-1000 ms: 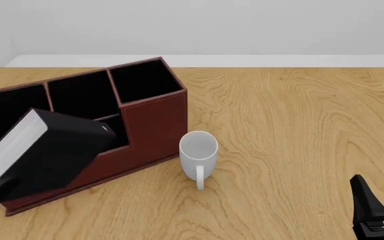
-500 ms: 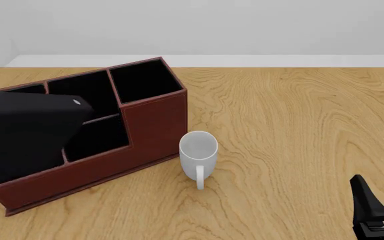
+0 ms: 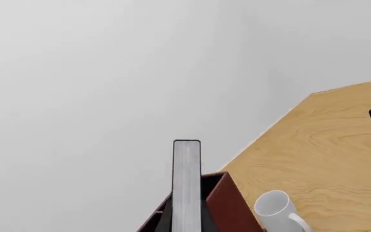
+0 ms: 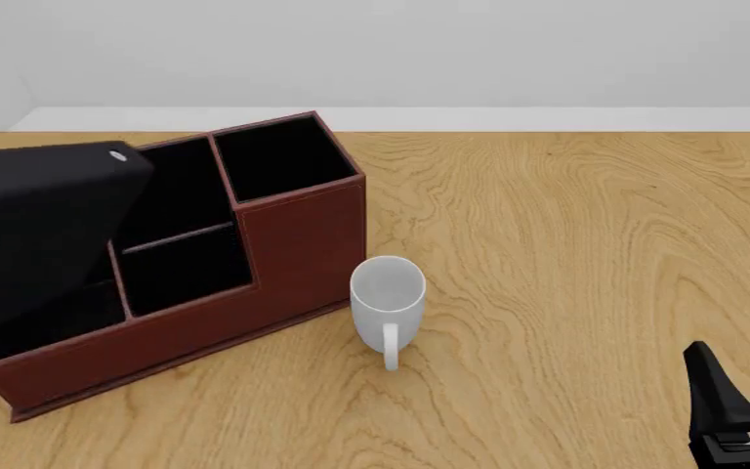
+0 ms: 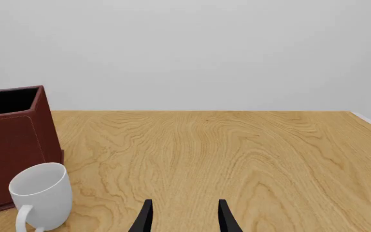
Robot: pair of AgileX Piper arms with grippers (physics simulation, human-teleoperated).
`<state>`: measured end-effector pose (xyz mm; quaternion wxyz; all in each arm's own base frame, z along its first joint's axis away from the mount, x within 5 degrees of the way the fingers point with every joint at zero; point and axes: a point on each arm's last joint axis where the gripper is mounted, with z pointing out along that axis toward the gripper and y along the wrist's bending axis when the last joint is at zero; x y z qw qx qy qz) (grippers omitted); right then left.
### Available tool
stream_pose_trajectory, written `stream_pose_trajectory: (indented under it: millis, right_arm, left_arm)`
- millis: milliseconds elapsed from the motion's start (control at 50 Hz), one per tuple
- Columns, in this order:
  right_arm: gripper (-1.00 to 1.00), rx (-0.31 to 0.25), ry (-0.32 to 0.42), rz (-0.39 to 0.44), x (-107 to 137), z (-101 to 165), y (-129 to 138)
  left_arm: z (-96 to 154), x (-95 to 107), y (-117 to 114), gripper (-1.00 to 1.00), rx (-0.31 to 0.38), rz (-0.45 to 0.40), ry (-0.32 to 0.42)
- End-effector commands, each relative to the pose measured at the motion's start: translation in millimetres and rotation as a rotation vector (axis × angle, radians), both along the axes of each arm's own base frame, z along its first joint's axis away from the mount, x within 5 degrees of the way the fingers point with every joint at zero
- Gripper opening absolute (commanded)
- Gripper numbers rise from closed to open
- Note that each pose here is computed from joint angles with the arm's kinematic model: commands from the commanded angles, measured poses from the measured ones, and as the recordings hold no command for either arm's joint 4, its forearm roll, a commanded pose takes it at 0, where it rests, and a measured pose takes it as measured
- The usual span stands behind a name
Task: Pick up the book and place it in the front compartment of the caddy.
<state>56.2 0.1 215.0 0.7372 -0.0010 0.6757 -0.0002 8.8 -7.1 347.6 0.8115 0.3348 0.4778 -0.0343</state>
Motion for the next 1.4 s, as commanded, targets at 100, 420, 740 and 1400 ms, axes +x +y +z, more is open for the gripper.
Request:
stream_pose_trajectory:
  millis: [100,420,740,1400]
  right_arm:
    - [1.00,0.000,0.000,0.000,0.0,0.0,0.0]
    - [1.00,0.000,0.000,0.000,0.0,0.0,0.0]
    - [1.00,0.000,0.000,0.000,0.0,0.0,0.0]
    - [1.00,0.000,0.000,0.000,0.0,0.0,0.0]
  left_arm:
    - [-11.2,2.5,-2.6,-1.00,0.073,0.016,-0.185]
    - [-27.5,9.7,-10.8,-1.00,0.160,0.027,-0.328]
    - [-50.3,21.6,-23.8,-1.00,0.252,0.078,-0.453]
    - [-53.0,51.6,-46.2,-1.00,0.418,0.209,-0.523]
